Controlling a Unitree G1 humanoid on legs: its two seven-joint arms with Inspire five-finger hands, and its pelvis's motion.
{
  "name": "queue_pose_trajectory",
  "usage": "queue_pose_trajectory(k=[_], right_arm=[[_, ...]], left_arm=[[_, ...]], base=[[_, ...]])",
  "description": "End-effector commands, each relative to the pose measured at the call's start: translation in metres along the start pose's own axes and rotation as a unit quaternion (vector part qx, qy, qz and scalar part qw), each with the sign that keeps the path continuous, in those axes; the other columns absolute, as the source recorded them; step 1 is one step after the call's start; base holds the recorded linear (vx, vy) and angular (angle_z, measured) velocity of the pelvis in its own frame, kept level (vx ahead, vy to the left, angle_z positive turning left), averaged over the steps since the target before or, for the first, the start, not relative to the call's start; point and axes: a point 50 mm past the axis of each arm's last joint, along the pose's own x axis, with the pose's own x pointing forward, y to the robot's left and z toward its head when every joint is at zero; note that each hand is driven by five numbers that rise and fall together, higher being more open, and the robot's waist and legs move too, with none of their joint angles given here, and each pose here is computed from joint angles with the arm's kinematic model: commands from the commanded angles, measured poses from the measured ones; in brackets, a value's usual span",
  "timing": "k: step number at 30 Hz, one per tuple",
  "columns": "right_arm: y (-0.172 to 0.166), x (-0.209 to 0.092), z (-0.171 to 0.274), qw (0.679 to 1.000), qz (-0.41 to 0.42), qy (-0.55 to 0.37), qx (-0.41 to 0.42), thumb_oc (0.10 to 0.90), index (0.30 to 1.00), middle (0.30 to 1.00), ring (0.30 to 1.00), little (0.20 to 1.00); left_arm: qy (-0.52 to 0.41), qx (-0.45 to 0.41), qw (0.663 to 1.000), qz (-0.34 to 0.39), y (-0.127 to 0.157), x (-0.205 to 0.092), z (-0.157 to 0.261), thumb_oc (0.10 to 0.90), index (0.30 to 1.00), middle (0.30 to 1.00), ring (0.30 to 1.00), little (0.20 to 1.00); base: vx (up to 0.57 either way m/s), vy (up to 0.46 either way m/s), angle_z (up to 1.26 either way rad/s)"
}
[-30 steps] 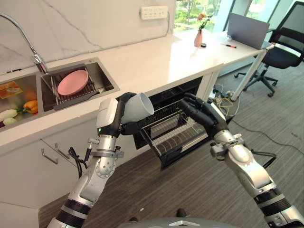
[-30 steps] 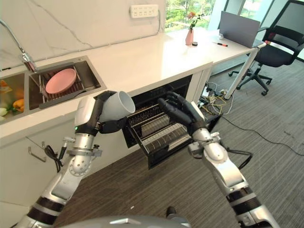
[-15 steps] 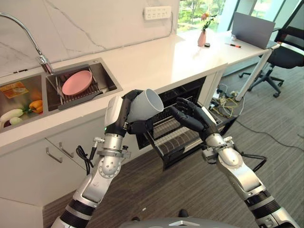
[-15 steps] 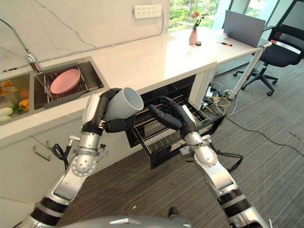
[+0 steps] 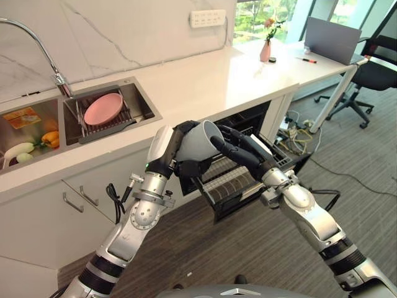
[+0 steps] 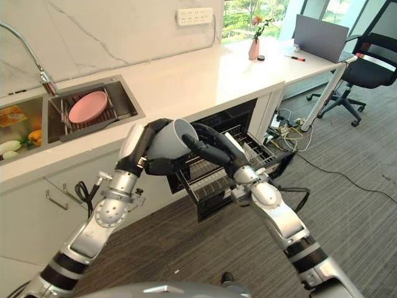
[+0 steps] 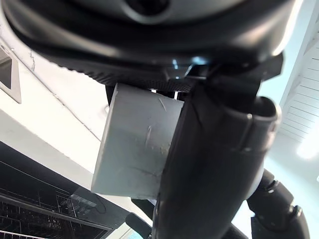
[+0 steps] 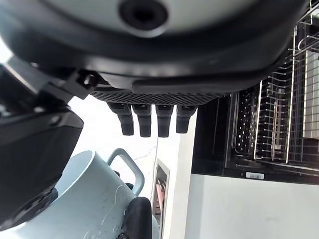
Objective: Place the dishes in the dishwasher.
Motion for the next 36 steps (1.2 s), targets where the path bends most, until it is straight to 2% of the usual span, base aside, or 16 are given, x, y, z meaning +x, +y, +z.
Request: queue_pose_trajectory(k=[1,4,11,15,21,22,23,29,33,34,36], right_arm=[[0.003,0.022,0.065,0.987,0.035,-0.153,-0.026,0.8,0.9,0.9,0.9,0.9],[0.001,0.024,0.07,0.986,0.052,-0.15,-0.048,0.8,0.9,0.9,0.9,0.9],[0.002,0.026,0.089,0.976,0.085,-0.172,-0.098,0.8,0.9,0.9,0.9,0.9],[0.004,0.027,0.091,0.974,0.099,-0.17,-0.109,0.8,0.9,0.9,0.9,0.9],[0.005,0.032,0.093,0.97,0.117,-0.155,-0.145,0.8,0.9,0.9,0.9,0.9],[0.007,0.033,0.093,0.969,0.126,-0.15,-0.15,0.425,0.338,0.338,0.338,0.338],[0.006,0.034,0.095,0.966,0.131,-0.149,-0.163,0.4,0.3,0.3,0.3,0.3],[0.004,0.034,0.098,0.965,0.131,-0.147,-0.175,0.4,0.3,0.3,0.3,0.3],[-0.007,0.029,0.08,0.98,0.027,-0.156,-0.12,0.4,0.3,0.3,0.3,0.3],[-0.009,0.027,0.073,0.983,0.003,-0.155,-0.1,0.4,0.3,0.3,0.3,0.3],[-0.007,0.024,0.064,0.985,-0.025,-0.153,-0.074,0.4,0.3,0.3,0.3,0.3]], left_arm=[[-0.187,-0.006,0.982,0.011,0.011,0.028,0.059,0.4,0.3,0.3,0.3,0.3],[-0.222,0.022,0.975,-0.015,0.01,0.029,0.068,0.4,0.3,0.3,0.3,0.3],[-0.255,0.002,0.965,-0.062,0.004,0.028,0.081,0.4,0.3,0.3,0.3,0.3],[-0.263,-0.026,0.962,-0.073,0.003,0.027,0.087,0.4,0.3,0.3,0.3,0.3],[-0.293,-0.009,0.953,-0.072,0.006,0.031,0.098,0.4,0.3,0.3,0.3,0.3],[-0.299,-0.006,0.951,-0.073,0.007,0.031,0.099,0.4,0.3,0.3,0.3,0.3],[-0.304,0.0,0.95,-0.072,0.007,0.031,0.101,0.4,0.3,0.3,0.3,0.3],[-0.316,0.014,0.946,-0.069,0.009,0.031,0.104,0.4,0.3,0.3,0.3,0.3],[-0.306,0.05,0.951,-0.019,0.017,0.034,0.098,0.4,0.3,0.3,0.3,0.3],[-0.302,0.053,0.952,-0.009,0.019,0.034,0.097,0.587,0.58,0.58,0.58,0.58],[-0.294,0.058,0.954,0.004,0.022,0.034,0.093,0.8,0.9,0.9,0.9,0.9]], base=[[0.0,0.0,0.0],[0.0,0.0,0.0],[0.0,0.0,0.0],[0.0,0.0,0.0],[0.0,0.0,0.0],[0.0,0.0,0.0],[0.0,0.0,0.0],[0.0,0.0,0.0],[0.0,0.0,0.0],[0.0,0.0,0.0],[0.0,0.0,0.0]])
